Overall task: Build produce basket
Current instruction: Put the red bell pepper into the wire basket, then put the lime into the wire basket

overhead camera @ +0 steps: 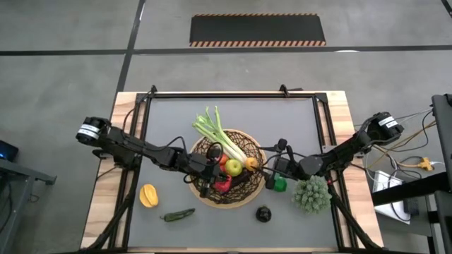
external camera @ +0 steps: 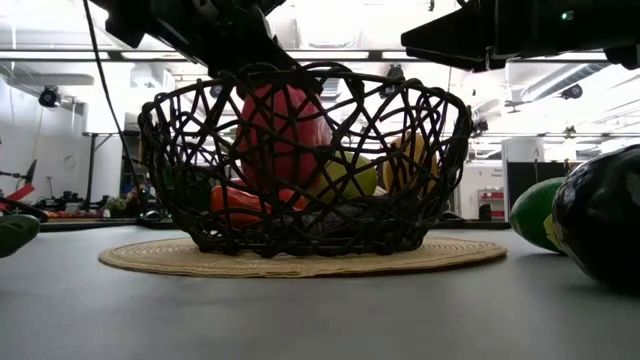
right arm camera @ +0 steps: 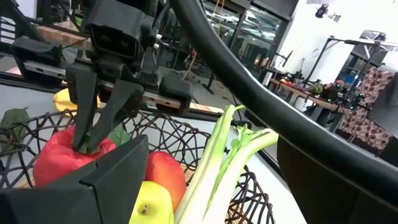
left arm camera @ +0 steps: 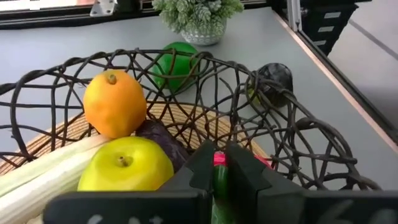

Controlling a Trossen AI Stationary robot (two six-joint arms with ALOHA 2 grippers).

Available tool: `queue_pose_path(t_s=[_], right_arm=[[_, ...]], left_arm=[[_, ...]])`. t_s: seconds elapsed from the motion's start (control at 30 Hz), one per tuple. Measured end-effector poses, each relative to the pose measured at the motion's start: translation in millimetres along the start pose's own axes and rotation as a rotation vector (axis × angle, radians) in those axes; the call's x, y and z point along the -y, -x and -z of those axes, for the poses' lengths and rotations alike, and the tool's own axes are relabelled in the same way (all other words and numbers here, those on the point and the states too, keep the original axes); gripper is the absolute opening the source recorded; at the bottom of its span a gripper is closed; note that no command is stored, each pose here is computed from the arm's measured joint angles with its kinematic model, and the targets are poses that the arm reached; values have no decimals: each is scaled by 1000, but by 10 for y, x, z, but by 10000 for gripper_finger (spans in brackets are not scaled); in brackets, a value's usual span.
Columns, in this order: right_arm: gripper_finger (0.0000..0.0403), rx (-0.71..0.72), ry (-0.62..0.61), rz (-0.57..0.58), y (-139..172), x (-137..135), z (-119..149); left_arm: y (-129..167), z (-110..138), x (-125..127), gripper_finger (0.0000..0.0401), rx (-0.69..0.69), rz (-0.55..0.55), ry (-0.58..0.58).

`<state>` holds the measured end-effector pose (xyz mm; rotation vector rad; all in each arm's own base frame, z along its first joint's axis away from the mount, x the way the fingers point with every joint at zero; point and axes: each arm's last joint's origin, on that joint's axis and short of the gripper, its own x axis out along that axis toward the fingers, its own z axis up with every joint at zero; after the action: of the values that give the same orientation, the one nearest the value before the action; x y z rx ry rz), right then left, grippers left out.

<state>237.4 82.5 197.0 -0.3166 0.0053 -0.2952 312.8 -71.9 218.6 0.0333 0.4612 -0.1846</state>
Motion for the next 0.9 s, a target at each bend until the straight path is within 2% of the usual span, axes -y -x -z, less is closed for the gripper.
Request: queue_pose_path(t_s=[0.17,0.43,0.57,0.8,0.9], right_arm=[[334,2,0,-5,7,-9,-3],[340,3,-1,-6,9,-11,-5],[339,3,-2,-5,9,-11,-5],[340,3,-25,-4,9,-10,-6],[339,7,-59,-1,9,-4,-21]], left_arm=[[0,23,-2,21,-7,0,20],[1,125,-20,104,5,-4,47],[14,113,-24,132,21,-6,48],[63,48,-28,144,49,-9,38],[92,26,-28,144,53,-11,-1]])
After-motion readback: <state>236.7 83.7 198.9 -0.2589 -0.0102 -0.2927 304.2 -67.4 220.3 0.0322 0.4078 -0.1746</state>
